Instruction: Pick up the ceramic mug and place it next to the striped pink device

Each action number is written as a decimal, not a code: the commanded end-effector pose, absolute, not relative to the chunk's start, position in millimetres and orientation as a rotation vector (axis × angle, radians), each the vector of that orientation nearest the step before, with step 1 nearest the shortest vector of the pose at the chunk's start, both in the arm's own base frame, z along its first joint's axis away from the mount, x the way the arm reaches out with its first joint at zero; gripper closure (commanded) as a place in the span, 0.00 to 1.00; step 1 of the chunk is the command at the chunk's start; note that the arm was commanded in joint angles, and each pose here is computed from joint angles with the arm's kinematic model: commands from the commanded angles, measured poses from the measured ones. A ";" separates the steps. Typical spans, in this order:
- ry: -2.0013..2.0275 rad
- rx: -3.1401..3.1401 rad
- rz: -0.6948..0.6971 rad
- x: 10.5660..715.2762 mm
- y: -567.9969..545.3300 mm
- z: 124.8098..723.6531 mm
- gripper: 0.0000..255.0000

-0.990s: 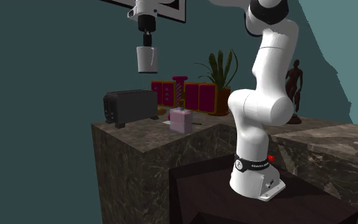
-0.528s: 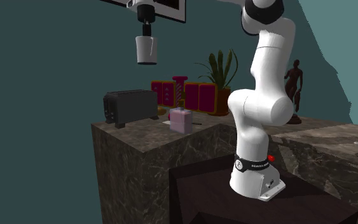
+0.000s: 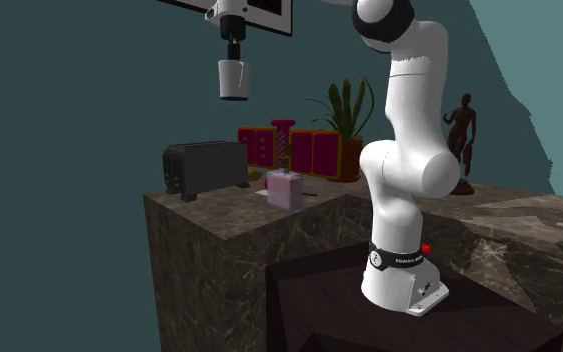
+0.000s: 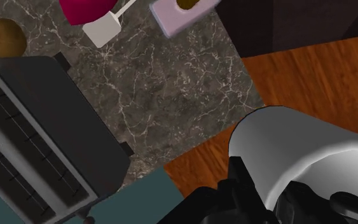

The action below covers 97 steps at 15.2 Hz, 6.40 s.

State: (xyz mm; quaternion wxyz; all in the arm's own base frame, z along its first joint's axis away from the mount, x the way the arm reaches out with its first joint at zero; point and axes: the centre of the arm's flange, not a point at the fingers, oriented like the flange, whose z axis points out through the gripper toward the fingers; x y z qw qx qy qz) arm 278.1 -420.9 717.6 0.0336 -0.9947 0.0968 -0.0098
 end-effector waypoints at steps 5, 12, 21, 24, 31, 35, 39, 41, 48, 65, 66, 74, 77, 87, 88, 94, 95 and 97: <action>0.292 -3.063 -0.031 252.3 -494.8 719.4 1.00; 0.292 -3.063 -0.031 232.0 -551.8 703.8 1.00; 0.292 -3.063 -0.031 232.0 -551.8 656.3 1.00; 0.292 -3.063 -0.031 232.0 -551.8 640.4 1.00; 0.292 -3.063 -0.031 232.0 -551.8 603.5 1.00; 0.292 -3.063 -0.031 232.0 -551.8 582.4 1.00; 0.292 -3.063 -0.031 232.0 -551.8 561.2 1.00; 0.292 -3.063 -0.031 232.0 -551.8 550.7 1.00; 0.292 -3.063 -0.031 232.0 -551.8 513.7 1.00; 0.292 -3.063 -0.031 232.0 -551.8 424.0 1.00; 0.292 -3.063 -0.031 232.0 -551.8 418.7 1.00; 0.292 -3.063 -0.031 232.0 -551.8 376.5 1.00; 0.292 -3.063 -0.031 232.0 -551.8 360.6 1.00; 0.292 -3.063 -0.031 232.0 -551.8 359.7 0.00; 0.292 -3.063 -0.031 232.0 -551.8 359.7 0.00; 0.292 -3.063 -0.031 230.9 -554.3 399.2 0.00; 0.292 -3.063 -0.031 230.7 -554.9 409.6 0.00; 0.292 -3.063 -0.031 230.6 -554.9 409.6 0.00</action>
